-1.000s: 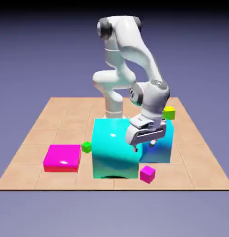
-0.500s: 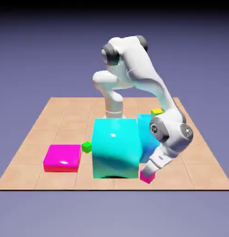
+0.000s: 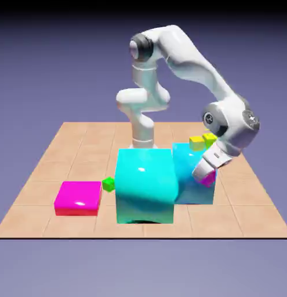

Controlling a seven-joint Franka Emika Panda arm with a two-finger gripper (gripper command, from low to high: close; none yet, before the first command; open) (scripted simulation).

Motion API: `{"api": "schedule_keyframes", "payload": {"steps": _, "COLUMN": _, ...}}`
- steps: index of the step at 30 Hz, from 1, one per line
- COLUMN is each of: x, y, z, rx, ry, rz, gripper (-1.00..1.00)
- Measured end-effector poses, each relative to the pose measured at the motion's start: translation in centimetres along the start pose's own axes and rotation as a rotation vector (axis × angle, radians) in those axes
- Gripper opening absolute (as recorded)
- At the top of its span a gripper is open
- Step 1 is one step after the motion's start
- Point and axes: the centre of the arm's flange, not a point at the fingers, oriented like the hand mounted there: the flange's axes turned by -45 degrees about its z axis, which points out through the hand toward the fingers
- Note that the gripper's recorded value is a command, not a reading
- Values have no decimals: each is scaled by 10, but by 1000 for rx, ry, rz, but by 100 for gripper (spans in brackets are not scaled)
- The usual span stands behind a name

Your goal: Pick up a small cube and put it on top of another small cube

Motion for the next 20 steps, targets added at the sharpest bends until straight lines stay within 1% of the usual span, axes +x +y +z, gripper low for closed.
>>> {"api": "schedule_keyframes", "payload": {"steps": 5, "x": -50, "y": -65, "z": -43, "rx": 16, "ry": -4, "rz": 26, "gripper": -100}}
{"api": "schedule_keyframes", "payload": {"steps": 11, "x": -114, "y": -132, "z": -71, "rx": 33, "ry": -21, "rz": 67, "gripper": -100}}
{"api": "schedule_keyframes", "payload": {"steps": 12, "x": -114, "y": -132, "z": -71, "rx": 33, "ry": -21, "rz": 67, "gripper": -100}}
{"api": "schedule_keyframes", "payload": {"steps": 17, "x": -105, "y": -134, "z": -6, "rx": 33, "ry": -21, "rz": 67, "gripper": -100}}
{"api": "schedule_keyframes", "payload": {"steps": 18, "x": -105, "y": -134, "z": -3, "rx": 33, "ry": -21, "rz": 67, "gripper": 100}}
{"api": "schedule_keyframes", "payload": {"steps": 20, "x": -105, "y": -134, "z": -3, "rx": 31, "ry": -21, "rz": 67, "gripper": 100}}
